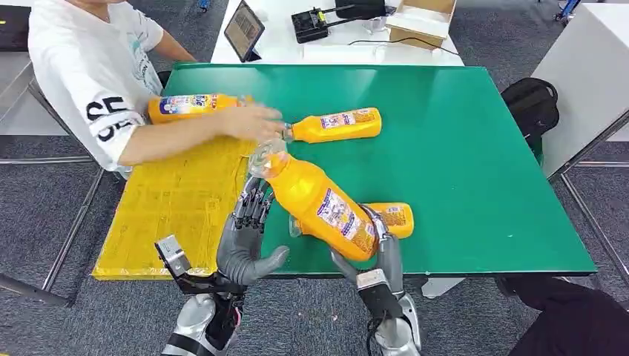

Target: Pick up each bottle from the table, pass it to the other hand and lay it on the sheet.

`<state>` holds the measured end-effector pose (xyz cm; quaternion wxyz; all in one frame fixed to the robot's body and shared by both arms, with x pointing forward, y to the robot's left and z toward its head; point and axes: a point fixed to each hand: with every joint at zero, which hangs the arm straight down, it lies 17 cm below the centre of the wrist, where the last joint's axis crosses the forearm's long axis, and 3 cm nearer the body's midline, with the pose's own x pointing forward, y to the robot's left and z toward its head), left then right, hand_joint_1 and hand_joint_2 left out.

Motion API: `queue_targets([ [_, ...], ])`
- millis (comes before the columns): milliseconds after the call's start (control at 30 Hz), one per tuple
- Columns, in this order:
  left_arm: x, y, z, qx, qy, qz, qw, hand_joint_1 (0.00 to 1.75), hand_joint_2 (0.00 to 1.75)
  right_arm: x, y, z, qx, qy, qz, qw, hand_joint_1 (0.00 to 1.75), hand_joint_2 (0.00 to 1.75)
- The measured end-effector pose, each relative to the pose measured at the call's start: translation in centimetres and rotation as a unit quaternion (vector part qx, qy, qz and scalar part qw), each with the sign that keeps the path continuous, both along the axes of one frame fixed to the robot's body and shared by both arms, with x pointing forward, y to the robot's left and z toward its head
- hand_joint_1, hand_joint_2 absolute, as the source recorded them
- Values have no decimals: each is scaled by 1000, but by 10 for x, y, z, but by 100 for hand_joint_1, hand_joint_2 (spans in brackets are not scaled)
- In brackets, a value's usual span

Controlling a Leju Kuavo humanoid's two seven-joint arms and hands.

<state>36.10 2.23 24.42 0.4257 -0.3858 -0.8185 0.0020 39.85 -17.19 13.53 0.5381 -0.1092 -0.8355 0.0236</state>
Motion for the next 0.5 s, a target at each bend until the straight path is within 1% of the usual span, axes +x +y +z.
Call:
queue_targets([
  [100, -1, 0, 0, 0, -1, -1, 1000, 0, 175, 0, 3, -3, -4, 3, 5, 1000, 175, 175],
  [167, -1, -1, 0, 3, -3, -2, 1000, 0, 175, 0, 12, -6, -12, 7, 20, 1000, 175, 175],
  [300, -2, -4, -2, 12, -4, -2, 1000, 0, 175, -1, 46, -23, -45, 27, 54, 997, 175, 175],
  [367, -1, -7, -6, 23, -1, 0, 1000, 0, 175, -3, 61, -34, -56, 39, 62, 996, 175, 175],
  [433, 3, -12, -15, 39, 11, 2, 999, 0, 175, -4, 71, -40, -65, 46, 65, 995, 175, 175],
  [500, 7, -20, -32, 65, 34, 0, 997, 0, 175, -6, 85, -46, -78, 50, 77, 993, 175, 175],
])
